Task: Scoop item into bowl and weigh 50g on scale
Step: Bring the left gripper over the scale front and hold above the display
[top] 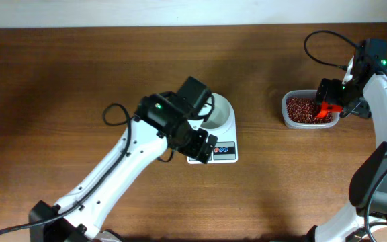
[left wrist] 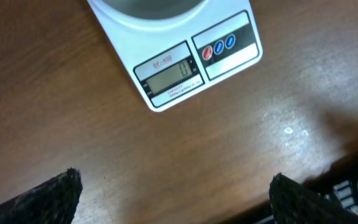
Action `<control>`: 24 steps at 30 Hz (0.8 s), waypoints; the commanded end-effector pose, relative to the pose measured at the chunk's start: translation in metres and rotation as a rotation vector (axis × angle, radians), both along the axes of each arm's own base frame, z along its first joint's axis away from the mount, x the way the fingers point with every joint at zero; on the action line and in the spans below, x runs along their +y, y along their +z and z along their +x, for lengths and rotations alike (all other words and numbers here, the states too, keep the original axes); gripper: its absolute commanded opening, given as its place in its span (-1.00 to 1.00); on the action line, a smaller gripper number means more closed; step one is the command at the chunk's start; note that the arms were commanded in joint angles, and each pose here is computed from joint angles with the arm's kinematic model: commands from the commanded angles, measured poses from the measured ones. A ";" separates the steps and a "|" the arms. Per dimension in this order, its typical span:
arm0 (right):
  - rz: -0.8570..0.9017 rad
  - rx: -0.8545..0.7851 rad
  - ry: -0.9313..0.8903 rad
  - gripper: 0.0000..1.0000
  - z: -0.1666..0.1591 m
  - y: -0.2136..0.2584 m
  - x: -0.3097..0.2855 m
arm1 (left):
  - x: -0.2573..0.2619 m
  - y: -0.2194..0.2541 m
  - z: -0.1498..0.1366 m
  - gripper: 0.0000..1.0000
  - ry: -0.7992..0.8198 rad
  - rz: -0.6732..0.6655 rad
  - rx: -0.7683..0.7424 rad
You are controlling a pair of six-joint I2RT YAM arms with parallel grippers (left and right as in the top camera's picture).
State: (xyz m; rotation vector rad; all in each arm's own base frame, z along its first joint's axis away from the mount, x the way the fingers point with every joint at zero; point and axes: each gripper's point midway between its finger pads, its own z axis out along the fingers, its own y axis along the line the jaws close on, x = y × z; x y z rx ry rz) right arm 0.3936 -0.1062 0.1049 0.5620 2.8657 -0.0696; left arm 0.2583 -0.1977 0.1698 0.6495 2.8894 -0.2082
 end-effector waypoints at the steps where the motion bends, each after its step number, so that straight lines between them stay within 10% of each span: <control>1: 0.002 -0.011 0.003 0.97 0.004 0.003 0.001 | 0.001 -0.012 -0.001 0.98 0.093 0.030 -0.033; 19: -0.008 0.014 0.053 0.97 -0.001 0.003 0.000 | -0.026 -0.058 -0.018 0.98 -0.114 0.039 -0.078; 24: -0.010 -0.100 0.001 0.86 0.002 0.066 -0.018 | -0.026 -0.058 -0.018 0.98 -0.114 0.039 -0.078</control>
